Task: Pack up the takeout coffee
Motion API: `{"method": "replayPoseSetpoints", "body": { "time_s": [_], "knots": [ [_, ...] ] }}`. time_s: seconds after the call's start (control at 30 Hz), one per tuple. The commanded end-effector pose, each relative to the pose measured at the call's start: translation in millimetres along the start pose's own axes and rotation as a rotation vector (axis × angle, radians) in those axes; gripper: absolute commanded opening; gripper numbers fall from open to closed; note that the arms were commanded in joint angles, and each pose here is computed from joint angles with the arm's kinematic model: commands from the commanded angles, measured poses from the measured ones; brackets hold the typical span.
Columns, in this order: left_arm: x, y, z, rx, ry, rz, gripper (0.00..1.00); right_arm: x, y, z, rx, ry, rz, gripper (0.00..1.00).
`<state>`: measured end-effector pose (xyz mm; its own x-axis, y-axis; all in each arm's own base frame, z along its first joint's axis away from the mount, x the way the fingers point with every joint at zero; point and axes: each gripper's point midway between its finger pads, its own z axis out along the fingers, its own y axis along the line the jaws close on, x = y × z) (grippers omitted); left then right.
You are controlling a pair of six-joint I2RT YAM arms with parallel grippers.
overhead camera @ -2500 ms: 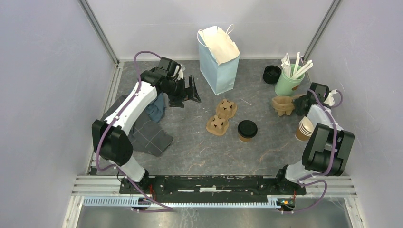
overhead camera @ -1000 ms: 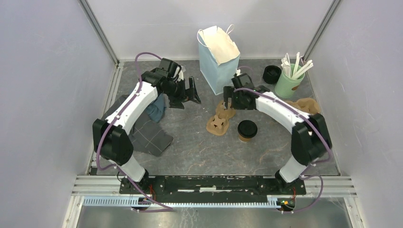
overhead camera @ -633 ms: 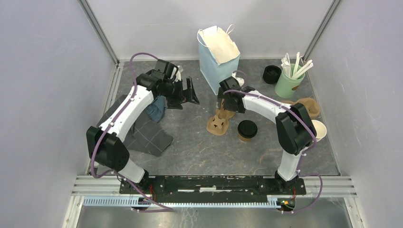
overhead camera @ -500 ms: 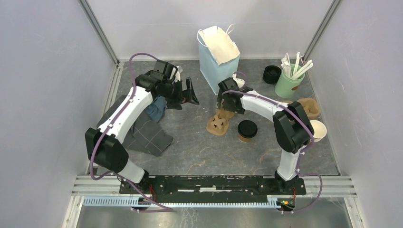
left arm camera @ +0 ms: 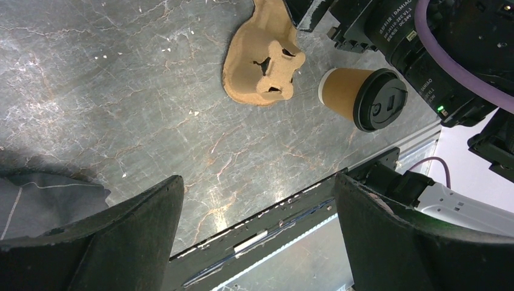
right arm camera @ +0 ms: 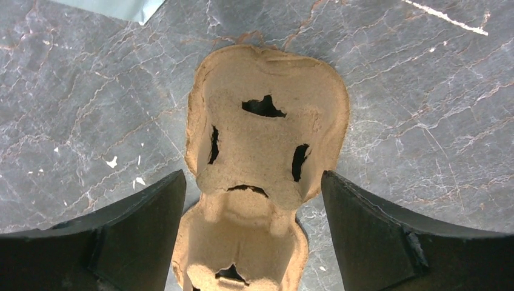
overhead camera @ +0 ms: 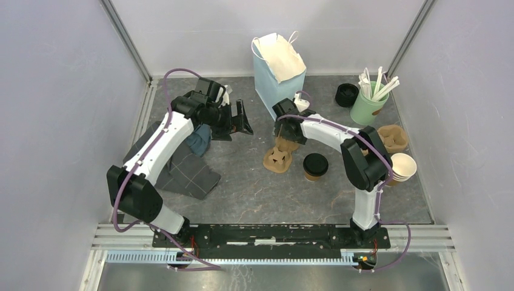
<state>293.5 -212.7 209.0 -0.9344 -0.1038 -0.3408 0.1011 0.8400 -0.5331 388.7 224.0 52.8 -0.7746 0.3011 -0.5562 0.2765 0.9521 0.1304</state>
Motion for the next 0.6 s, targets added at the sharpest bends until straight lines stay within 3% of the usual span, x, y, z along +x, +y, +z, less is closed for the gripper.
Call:
{"method": "replayPoseSetpoints", "body": {
  "time_s": [0.0, 0.27, 0.37, 0.57],
  "knots": [
    [-5.6, -2.8, -11.7, 0.013, -0.048, 0.064, 0.99, -13.5, 1.8, 3.1, 0.047, -0.055, 0.057, 0.87],
    [-5.8, -3.1, -13.1, 0.012, -0.051, 0.066, 0.99, -16.0, 5.0, 8.7, 0.071, -0.055, 0.048, 0.80],
    [-6.8, -2.5, -13.7, 0.006, -0.055, 0.066, 0.99, -15.6, 7.4, 5.2, 0.054, -0.043, 0.051, 0.71],
    [-12.2, -4.0, -15.2, -0.001, -0.071, 0.060, 1.00, -24.8, 14.0, -21.3, -0.019, -0.045, 0.052, 0.70]
  ]
}}
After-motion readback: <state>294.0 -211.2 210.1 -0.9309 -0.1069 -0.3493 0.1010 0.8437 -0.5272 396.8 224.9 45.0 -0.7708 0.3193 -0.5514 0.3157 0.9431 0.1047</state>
